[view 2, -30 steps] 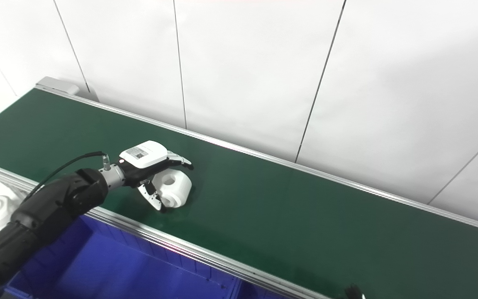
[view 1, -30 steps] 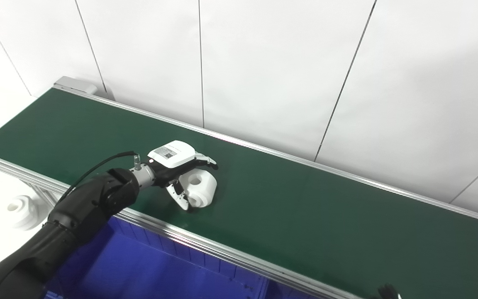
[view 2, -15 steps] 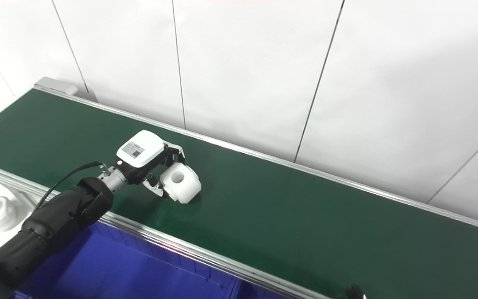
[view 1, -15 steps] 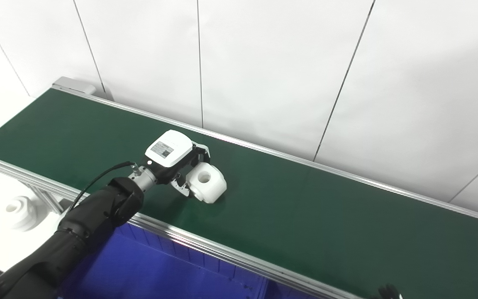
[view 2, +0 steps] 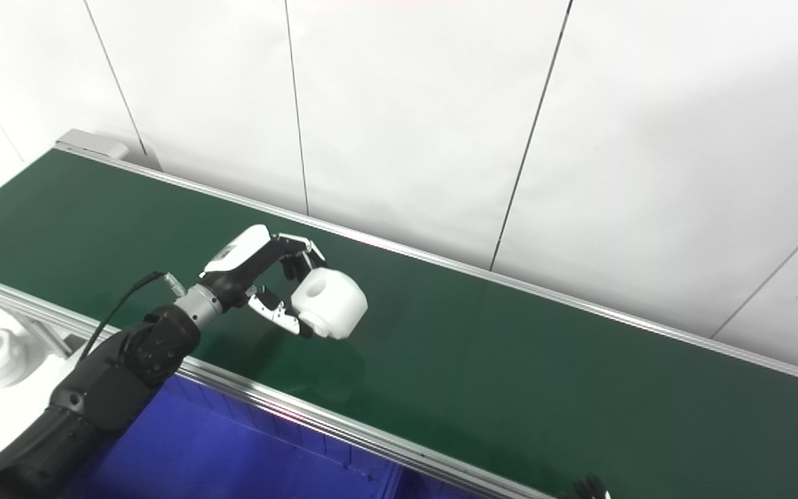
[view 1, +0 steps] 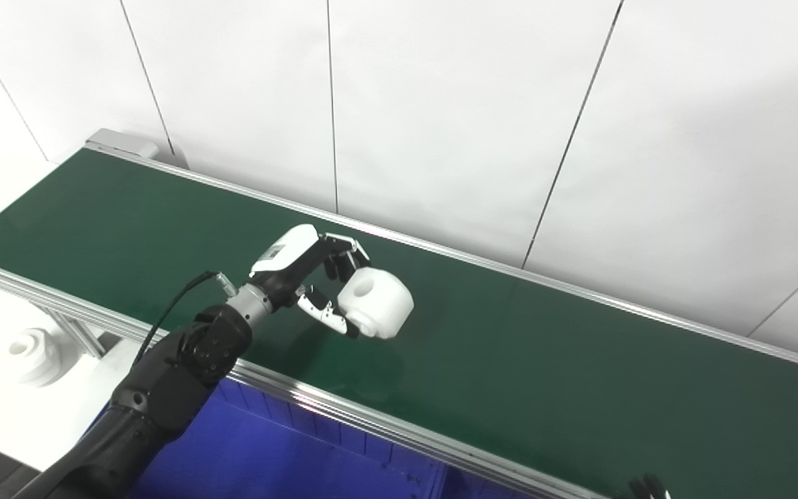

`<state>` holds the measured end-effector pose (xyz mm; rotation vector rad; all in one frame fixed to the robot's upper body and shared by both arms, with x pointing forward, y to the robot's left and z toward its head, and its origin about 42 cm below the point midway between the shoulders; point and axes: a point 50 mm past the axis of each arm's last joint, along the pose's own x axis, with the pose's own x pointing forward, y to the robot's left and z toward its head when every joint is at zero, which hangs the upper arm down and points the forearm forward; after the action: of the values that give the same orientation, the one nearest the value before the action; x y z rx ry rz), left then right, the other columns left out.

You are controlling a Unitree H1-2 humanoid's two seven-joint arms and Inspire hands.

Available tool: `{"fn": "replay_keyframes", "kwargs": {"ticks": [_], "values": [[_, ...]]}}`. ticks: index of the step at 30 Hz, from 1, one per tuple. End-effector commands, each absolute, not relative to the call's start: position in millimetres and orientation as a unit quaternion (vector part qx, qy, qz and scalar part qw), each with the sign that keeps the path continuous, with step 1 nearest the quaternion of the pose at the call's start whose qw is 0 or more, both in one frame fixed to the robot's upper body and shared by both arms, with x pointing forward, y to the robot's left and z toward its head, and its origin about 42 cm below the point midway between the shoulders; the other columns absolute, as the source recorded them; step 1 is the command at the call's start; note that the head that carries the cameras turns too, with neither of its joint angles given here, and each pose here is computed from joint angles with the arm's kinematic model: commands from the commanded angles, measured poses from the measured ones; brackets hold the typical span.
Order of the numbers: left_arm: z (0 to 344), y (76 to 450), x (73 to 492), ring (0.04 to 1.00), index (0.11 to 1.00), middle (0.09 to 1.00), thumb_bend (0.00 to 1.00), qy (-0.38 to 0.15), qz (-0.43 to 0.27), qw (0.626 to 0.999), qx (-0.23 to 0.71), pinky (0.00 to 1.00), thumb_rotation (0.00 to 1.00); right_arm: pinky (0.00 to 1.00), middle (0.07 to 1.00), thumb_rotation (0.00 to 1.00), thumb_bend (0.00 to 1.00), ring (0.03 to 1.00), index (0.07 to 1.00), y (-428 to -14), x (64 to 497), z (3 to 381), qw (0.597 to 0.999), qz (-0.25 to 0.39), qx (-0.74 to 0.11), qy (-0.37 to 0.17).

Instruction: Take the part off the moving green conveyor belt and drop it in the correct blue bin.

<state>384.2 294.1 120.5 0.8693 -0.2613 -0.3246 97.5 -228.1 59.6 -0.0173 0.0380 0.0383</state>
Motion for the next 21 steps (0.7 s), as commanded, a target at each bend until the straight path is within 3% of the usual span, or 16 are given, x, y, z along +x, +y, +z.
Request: {"fn": "replay_keyframes", "kwargs": {"ticks": [1, 8, 21], "values": [[154, 302, 391, 0.494, 0.469, 0.508, 0.52, -0.169, -0.148, 0.876, 0.427, 0.44, 0.0, 0.89, 0.958, 1.0, 0.81, 0.906, 0.987, -225, 98, 70, 1.0, 0.019, -0.003, 0.003], [182, 312, 359, 0.487, 0.471, 0.501, 0.52, -0.184, -0.182, 0.864, 0.432, 0.44, 0.0, 0.89, 0.952, 1.0, 0.82, 0.896, 0.98, -226, 97, 78, 1.0, 0.02, 0.006, 0.001], [215, 348, 275, 0.507, 0.46, 0.514, 0.52, -0.145, -0.282, 0.777, 0.543, 0.47, 0.0, 0.87, 0.938, 1.0, 0.79, 0.886, 0.961, -234, 91, 89, 1.0, 0.023, 0.006, 0.005]]}}
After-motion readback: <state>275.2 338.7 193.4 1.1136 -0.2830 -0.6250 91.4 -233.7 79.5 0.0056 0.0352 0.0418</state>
